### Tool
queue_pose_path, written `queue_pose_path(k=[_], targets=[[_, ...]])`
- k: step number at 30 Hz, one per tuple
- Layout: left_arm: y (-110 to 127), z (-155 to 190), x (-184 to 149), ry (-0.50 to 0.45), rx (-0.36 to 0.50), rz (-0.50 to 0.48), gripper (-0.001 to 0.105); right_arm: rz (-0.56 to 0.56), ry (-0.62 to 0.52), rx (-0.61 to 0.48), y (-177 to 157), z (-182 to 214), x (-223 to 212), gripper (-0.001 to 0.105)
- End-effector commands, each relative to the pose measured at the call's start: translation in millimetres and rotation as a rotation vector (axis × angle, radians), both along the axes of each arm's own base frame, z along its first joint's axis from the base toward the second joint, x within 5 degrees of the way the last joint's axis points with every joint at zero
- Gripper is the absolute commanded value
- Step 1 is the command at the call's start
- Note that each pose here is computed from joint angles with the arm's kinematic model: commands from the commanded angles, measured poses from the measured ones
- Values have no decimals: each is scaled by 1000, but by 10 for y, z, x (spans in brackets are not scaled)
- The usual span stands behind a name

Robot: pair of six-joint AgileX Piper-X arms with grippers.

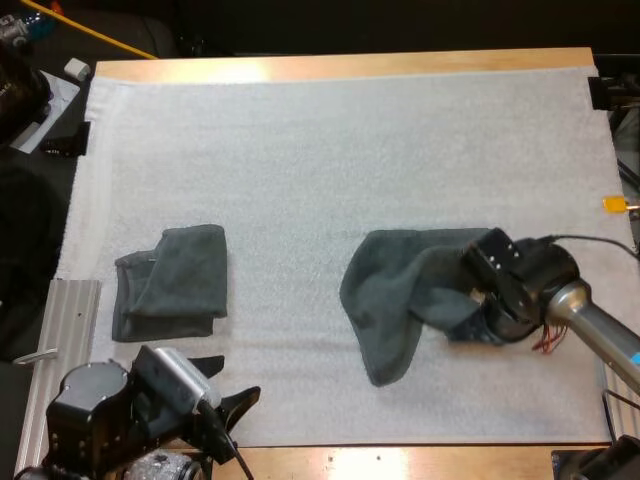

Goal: Pick towel from pile, fold and stack

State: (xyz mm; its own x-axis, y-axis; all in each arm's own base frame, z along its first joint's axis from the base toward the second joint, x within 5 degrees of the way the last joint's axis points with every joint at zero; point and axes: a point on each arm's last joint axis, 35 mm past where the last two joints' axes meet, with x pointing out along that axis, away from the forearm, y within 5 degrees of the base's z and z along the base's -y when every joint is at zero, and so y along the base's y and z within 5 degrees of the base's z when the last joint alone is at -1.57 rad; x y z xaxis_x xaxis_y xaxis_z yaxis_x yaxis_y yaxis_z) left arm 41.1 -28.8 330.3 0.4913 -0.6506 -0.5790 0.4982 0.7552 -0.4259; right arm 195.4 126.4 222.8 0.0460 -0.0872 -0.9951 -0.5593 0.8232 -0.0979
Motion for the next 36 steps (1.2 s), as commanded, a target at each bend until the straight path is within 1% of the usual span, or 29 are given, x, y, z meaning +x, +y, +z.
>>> queue_pose_path(k=[1, 7, 8, 11, 16, 21, 25, 30, 32, 35, 36], targets=[[-45, -5, 114, 15, -13, -33, 60, -6, 28, -27, -40, -126, -120, 0], [-188, -86, 384, 126, 7, -119, 60, -47, 27, -21, -101, -243, -187, 0], [-163, -69, 345, 108, 8, -110, 60, -28, 30, -24, -85, -221, -174, 0], [-239, -115, 441, 132, 31, -169, 61, -28, 29, -21, -87, -215, -179, 0], [-434, -220, 601, 195, 67, -272, 60, -31, 32, -21, -93, -228, -197, 0], [-697, -345, 725, 246, 110, -372, 60, -36, 32, -18, -100, -242, -207, 0], [-928, -464, 795, 268, 162, -419, 60, -38, 25, -13, -104, -249, -209, 0], [-1211, -649, 891, 268, 248, -407, 60, -47, 27, -11, -108, -249, -220, 0], [-1318, -729, 938, 269, 265, -406, 60, -45, 27, -12, -107, -250, -222, 0], [-1276, -684, 895, 274, 248, -446, 61, -36, 17, -12, -106, -250, -209, 1], [-1376, -729, 889, 260, 261, -472, 60, -38, 14, -11, -110, -250, -211, 1]])
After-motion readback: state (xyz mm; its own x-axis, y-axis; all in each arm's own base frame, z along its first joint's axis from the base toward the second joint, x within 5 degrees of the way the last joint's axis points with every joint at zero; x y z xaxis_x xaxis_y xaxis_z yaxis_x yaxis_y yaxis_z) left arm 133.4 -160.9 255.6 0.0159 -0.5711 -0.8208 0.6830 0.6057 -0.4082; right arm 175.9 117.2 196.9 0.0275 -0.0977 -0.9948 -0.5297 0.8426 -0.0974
